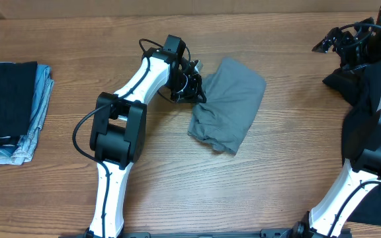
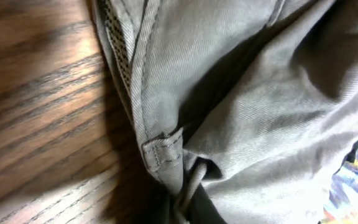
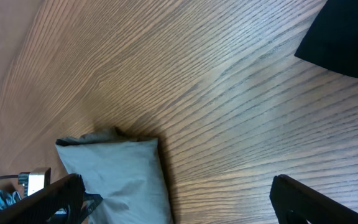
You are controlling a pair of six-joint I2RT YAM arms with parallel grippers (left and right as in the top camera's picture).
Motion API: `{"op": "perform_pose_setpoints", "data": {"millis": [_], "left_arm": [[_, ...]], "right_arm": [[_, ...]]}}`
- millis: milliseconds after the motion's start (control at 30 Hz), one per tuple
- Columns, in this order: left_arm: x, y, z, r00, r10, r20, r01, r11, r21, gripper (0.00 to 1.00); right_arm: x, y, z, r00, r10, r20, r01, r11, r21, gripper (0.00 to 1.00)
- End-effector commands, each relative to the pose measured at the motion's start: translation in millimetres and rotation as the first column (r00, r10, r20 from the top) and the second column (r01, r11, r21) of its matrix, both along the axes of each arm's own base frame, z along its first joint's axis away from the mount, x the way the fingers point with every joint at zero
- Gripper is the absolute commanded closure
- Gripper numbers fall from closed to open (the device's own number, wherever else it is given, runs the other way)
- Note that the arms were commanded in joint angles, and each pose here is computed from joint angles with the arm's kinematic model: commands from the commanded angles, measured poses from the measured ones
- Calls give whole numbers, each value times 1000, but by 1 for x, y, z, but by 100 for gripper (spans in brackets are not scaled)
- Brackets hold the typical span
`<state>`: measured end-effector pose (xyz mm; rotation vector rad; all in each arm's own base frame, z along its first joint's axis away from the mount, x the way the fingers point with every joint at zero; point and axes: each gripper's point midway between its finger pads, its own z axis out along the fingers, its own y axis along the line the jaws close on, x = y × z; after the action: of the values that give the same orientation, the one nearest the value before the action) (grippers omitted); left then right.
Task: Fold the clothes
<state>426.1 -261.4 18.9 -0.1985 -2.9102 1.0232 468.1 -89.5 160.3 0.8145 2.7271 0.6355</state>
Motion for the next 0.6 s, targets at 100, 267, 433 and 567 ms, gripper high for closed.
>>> {"op": "perform_pose_setpoints", "data": {"millis": [100,267,433,567], "left_arm": [[2,1,5,1000,2,-27,-4,997,-81,94],[28,5,47,999,7,52,-1,994,-113,21],[31,28,59,990,-68,126,63,997,45,5],[26,44,46,993,-66,100,51,987,150,0]], "right_arm": [[0,-1,14,999,5,35,-4,1000,-21,0],[33,-10,27,983,2,185,8,999,-52,0],[5,15,25,996,25,87,-34,995,96,26],[-36,36,-6,987,58,-152,-50,997,54,96]]}}
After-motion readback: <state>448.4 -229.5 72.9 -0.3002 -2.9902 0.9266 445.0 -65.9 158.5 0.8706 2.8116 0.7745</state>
